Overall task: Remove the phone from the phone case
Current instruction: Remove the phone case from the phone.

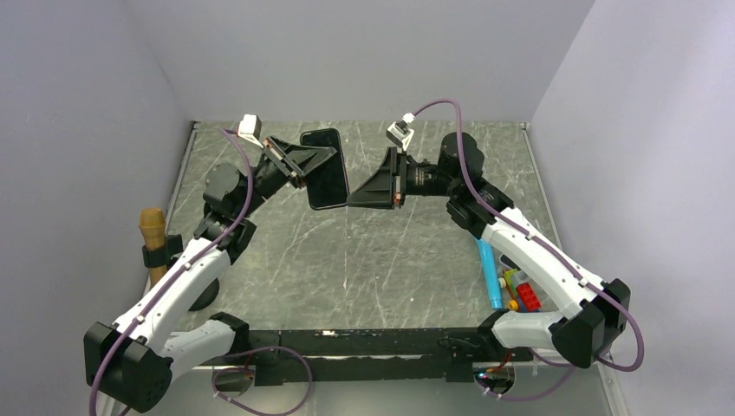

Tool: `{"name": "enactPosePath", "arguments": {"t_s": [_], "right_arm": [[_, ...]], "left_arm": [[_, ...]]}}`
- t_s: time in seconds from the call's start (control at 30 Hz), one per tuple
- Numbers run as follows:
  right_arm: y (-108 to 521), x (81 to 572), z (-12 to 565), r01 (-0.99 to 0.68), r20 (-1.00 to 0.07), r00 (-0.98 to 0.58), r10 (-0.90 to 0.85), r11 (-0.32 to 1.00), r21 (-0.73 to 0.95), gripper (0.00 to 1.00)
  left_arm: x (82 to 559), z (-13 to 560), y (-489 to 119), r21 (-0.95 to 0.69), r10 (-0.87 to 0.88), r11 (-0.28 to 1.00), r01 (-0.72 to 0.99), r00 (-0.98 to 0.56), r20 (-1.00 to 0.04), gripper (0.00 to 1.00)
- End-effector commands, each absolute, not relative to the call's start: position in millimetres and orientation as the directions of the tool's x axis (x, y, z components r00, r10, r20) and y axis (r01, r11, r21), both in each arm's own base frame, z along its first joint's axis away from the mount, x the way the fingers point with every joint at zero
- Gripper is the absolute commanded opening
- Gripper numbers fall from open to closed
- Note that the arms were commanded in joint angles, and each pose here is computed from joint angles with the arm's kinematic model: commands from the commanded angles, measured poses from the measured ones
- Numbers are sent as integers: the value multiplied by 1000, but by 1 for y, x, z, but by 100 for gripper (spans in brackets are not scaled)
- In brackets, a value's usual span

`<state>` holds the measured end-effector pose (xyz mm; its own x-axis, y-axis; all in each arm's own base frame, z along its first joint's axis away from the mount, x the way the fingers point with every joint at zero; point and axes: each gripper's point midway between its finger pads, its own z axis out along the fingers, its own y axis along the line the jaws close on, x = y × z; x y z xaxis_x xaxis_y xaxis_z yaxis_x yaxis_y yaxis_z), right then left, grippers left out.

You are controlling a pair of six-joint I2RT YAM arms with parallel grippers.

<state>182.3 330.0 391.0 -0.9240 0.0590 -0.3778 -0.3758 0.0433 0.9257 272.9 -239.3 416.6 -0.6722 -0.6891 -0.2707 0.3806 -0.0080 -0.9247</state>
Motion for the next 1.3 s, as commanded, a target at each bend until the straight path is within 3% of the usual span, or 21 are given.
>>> {"name": "enactPosePath", "arguments": {"t_s": [0.0,0.67,0.97,1.27], "right_arm": [[330,182,386,-395,-397,-915,67,45,918,28],[338,212,353,-300,-327,-938,118,198,933,33],[352,222,375,-317,-334,-935,116,144,937,34],[371,222,405,-310,-309,-945,106,4,951,31]], "left_arm": [[258,457,-229,-872,-719,-93,480,-639,-275,0],[245,473,-230,-863,-706,-132,487,-657,-263,0],[237,466,-247,-875,-664,-132,466,-697,-272,0],[224,438,-279,-900,-596,-116,420,-754,-275,0]]}}
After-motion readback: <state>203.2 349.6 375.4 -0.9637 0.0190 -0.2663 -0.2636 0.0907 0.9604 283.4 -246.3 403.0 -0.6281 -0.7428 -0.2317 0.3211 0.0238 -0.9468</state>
